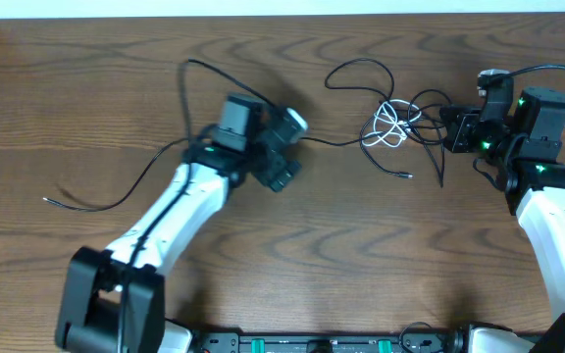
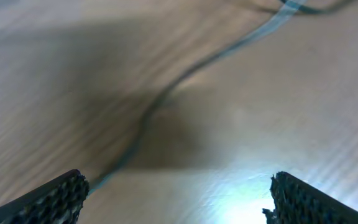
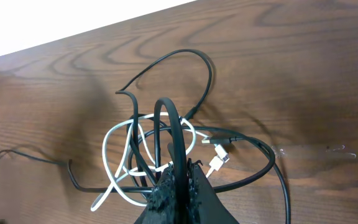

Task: Untangle cables

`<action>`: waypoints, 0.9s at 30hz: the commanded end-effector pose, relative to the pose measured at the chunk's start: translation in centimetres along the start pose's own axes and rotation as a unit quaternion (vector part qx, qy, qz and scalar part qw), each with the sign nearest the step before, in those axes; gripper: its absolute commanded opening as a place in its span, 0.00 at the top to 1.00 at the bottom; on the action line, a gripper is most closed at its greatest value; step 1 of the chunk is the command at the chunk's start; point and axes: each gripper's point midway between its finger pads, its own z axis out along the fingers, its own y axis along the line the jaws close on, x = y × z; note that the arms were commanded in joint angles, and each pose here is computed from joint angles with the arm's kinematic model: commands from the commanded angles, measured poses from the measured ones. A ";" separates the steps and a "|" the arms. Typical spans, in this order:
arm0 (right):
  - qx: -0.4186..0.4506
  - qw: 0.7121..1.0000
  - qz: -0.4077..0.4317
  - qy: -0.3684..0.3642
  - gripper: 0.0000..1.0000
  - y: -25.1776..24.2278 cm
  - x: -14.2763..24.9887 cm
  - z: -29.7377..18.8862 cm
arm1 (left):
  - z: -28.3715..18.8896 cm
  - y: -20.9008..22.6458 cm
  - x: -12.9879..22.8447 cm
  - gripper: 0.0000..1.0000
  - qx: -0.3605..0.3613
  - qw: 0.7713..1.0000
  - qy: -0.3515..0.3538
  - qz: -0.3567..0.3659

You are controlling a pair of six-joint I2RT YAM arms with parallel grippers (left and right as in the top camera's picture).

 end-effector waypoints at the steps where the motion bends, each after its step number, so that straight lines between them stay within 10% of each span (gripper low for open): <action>1: -0.002 1.000 -0.002 -0.013 0.99 0.3 -0.9 -0.6 | 0.7 -1.5 -0.4 0.05 0.018 0.998 0.000 0.063; 27: -0.002 1.000 -0.006 -0.013 0.99 0.3 -0.9 -0.6 | 6.5 -5.7 -6.1 0.01 0.049 0.957 -0.133 0.251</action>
